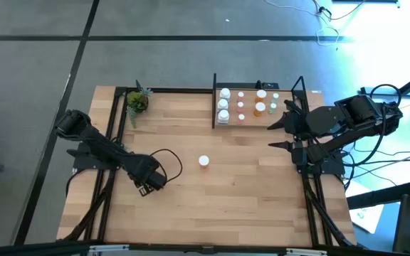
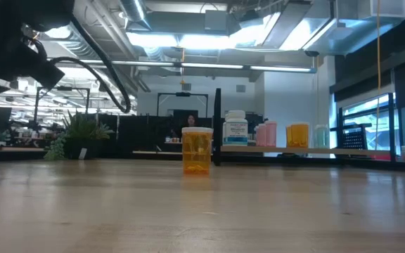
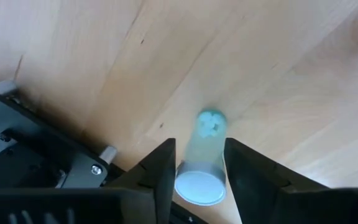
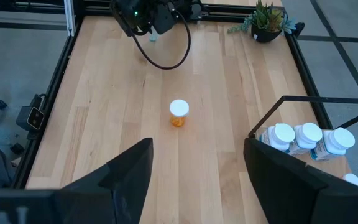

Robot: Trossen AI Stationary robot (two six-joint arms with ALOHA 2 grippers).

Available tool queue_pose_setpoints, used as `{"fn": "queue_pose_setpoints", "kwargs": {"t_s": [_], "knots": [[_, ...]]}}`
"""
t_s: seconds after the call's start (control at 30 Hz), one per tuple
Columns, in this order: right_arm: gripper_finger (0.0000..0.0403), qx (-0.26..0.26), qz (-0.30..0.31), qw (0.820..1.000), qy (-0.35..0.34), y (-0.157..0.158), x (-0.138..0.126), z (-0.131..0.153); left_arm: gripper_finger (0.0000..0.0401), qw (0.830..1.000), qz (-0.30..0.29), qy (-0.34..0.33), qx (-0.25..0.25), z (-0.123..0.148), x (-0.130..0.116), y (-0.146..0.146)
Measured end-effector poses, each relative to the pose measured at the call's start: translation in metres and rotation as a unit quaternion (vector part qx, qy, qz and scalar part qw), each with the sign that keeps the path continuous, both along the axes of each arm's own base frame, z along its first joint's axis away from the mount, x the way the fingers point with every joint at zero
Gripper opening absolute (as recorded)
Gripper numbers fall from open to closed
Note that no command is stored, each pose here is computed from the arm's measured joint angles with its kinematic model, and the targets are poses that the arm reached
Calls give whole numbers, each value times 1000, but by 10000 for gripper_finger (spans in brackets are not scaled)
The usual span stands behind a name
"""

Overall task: Pick and place medicine bottles onto shelf by color
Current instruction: Move the blue pill bottle to the center of the table

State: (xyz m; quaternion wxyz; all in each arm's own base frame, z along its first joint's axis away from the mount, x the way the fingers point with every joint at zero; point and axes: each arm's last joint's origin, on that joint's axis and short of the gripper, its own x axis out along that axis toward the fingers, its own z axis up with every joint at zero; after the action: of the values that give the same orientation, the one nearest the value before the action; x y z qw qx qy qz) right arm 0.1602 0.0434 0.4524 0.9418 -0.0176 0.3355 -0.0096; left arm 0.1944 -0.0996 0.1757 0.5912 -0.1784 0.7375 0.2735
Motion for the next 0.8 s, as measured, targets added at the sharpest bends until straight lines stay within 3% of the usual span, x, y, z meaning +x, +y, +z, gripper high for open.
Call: {"fn": "queue_pose_setpoints", "kwargs": {"t_s": [0.33,0.8], "knots": [[252,0,0,1000,0,0,0,0,130,1000,-12,-1,3,0,-1,-1],[252,0,0,1000,0,0,0,0,202,1000,-16,7,17,1,-8,-9]]}}
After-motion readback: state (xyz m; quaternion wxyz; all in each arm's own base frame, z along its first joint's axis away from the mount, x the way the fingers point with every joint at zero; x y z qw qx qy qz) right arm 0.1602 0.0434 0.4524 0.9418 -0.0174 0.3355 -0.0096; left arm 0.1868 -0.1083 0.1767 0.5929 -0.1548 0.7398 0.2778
